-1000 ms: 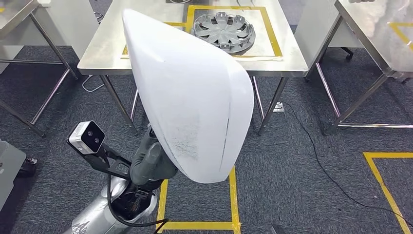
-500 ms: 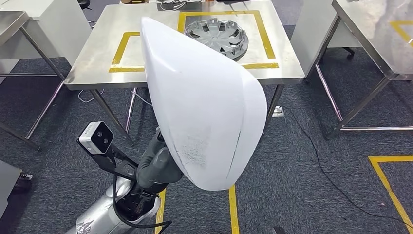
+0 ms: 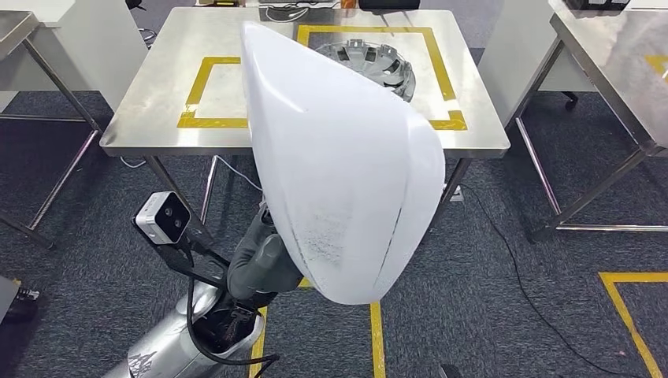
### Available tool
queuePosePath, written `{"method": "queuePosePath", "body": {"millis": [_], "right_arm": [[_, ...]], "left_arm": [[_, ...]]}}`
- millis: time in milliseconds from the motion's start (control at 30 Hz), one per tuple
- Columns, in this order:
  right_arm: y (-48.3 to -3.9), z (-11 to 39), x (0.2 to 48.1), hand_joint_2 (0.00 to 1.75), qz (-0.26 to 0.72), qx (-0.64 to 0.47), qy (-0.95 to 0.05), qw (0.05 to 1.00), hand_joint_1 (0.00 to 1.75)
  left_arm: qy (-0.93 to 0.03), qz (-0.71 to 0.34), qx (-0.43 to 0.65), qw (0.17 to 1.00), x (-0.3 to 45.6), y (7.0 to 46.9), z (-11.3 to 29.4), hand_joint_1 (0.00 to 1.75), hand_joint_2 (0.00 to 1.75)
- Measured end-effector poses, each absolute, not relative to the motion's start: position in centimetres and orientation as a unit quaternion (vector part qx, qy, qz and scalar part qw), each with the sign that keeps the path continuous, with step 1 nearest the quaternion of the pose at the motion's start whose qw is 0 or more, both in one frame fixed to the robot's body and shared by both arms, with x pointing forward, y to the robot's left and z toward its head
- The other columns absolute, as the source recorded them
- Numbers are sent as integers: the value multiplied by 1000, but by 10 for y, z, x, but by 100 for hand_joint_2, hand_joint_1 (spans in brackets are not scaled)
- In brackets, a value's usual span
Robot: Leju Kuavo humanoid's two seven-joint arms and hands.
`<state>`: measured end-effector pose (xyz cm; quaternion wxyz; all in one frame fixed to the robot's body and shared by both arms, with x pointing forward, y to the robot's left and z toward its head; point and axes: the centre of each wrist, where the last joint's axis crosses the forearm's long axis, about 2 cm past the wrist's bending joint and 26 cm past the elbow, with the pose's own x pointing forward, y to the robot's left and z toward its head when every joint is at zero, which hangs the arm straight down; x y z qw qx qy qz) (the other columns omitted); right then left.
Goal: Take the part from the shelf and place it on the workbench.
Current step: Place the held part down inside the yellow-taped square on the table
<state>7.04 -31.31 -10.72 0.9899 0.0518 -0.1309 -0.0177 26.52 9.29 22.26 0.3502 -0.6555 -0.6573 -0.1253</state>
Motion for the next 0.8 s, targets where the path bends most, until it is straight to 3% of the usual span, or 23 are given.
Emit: {"method": "queuePosePath", "body": {"millis": [800], "right_arm": [[-309,-106,76,0,-11,57,-137,989,0]], "left_arm": [[-666,-124,-646,351,268,94,226,175,175]]}}
